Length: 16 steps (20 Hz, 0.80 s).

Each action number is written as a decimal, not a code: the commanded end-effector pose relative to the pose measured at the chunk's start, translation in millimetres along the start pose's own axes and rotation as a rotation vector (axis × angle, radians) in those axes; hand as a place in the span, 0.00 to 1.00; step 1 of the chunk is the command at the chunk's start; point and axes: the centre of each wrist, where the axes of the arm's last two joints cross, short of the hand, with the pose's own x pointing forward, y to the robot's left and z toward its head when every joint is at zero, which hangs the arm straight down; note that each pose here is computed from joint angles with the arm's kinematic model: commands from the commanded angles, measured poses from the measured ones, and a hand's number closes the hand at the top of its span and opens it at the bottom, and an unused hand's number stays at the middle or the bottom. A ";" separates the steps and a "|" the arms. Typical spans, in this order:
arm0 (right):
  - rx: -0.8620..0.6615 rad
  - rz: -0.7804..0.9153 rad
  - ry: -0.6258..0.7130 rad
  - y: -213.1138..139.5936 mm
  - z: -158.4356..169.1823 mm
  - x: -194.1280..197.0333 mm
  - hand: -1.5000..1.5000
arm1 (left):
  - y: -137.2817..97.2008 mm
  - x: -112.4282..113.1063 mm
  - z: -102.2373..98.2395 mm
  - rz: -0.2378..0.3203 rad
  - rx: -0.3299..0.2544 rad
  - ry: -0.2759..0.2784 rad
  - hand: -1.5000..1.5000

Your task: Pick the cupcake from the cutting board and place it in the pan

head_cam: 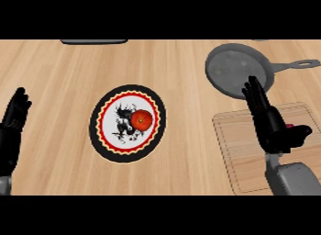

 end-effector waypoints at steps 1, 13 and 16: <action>0.125 0.086 -0.056 -6.6 2.5 -2.3 1.00 | -16.1 0.0 -8.5 0.076 -0.077 0.017 0.50; 0.514 0.713 -0.636 -117.9 -35.4 60.7 0.00 | -107.4 4.5 24.7 0.467 -0.469 0.216 0.50; 0.694 0.827 -0.595 -133.3 -29.9 54.9 0.00 | -98.8 9.6 11.5 0.445 -0.456 0.227 0.50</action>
